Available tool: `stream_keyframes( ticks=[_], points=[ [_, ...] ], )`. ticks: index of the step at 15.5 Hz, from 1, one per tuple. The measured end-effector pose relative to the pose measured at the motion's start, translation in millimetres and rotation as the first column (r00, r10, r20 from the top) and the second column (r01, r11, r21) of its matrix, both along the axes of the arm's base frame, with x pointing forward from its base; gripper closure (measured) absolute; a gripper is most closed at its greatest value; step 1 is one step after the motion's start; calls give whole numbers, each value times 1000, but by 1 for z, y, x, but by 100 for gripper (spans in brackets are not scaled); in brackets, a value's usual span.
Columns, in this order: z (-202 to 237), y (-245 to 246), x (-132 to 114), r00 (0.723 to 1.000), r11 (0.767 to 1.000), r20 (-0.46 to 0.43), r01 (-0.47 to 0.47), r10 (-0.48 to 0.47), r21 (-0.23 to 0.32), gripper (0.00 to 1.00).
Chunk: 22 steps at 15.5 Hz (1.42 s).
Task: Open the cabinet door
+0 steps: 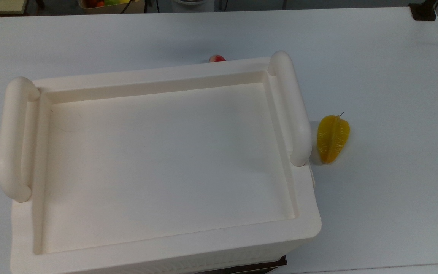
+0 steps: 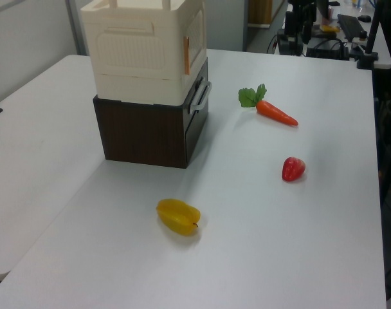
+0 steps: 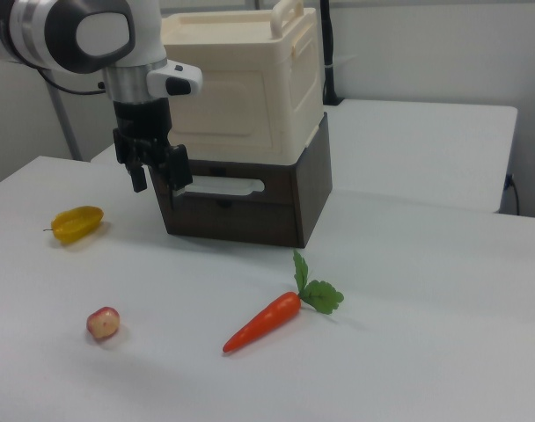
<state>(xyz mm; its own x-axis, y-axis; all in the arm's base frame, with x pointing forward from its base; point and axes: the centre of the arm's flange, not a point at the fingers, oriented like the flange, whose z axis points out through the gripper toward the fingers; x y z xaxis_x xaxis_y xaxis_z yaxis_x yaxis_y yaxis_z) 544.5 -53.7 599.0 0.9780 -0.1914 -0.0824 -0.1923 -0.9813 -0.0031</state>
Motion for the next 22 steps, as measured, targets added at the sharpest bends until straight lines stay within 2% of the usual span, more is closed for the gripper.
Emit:
stream_keyframes(
  ticks=[22],
  points=[
    [4,-10,0,999,999,13,-47,46,20,0]
  ],
)
